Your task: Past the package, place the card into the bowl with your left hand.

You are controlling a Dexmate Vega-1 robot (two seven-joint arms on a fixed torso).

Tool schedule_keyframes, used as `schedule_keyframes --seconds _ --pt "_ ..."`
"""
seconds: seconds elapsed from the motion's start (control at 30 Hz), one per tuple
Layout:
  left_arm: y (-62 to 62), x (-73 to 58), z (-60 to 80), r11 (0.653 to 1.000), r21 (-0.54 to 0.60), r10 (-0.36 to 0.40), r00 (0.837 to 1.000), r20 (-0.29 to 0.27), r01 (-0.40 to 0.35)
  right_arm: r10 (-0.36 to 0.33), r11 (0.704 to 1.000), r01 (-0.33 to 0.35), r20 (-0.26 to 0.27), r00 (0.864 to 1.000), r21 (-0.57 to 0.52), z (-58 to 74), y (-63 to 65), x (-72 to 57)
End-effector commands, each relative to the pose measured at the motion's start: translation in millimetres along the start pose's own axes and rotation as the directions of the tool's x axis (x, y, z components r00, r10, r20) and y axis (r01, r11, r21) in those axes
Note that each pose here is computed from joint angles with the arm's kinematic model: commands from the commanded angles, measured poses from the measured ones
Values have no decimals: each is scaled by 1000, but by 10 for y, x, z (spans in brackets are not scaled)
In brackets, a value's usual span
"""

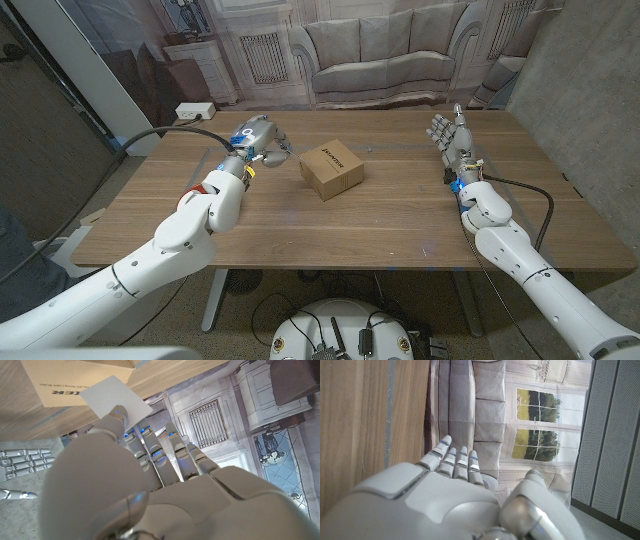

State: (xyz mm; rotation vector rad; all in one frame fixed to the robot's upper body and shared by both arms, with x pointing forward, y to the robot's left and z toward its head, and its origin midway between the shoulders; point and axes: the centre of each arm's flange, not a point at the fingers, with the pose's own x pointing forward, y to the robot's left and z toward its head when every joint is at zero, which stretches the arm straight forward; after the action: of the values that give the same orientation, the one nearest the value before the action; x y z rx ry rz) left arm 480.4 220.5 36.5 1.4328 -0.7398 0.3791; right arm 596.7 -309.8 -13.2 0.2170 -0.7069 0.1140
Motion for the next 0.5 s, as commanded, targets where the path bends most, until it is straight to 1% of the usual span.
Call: schedule_keyframes --seconds 0.03,0.2,0.37,0.5 --pt "-23 -127 -27 1000 2 -18 999 -32 18 22 1000 -22 -6 1000 7 -4 8 74" --pt "-22 -180 -32 1000 4 -14 999 -44 14 28 1000 -28 -5 1000 8 10 15 105" --pt "-6 -263 -54 1000 10 -8 998 -64 9 43 999 -43 -7 999 6 16 31 150" --pt "-23 -323 -79 1000 1 -2 997 -78 2 53 999 -53 -17 998 -8 22 38 167"
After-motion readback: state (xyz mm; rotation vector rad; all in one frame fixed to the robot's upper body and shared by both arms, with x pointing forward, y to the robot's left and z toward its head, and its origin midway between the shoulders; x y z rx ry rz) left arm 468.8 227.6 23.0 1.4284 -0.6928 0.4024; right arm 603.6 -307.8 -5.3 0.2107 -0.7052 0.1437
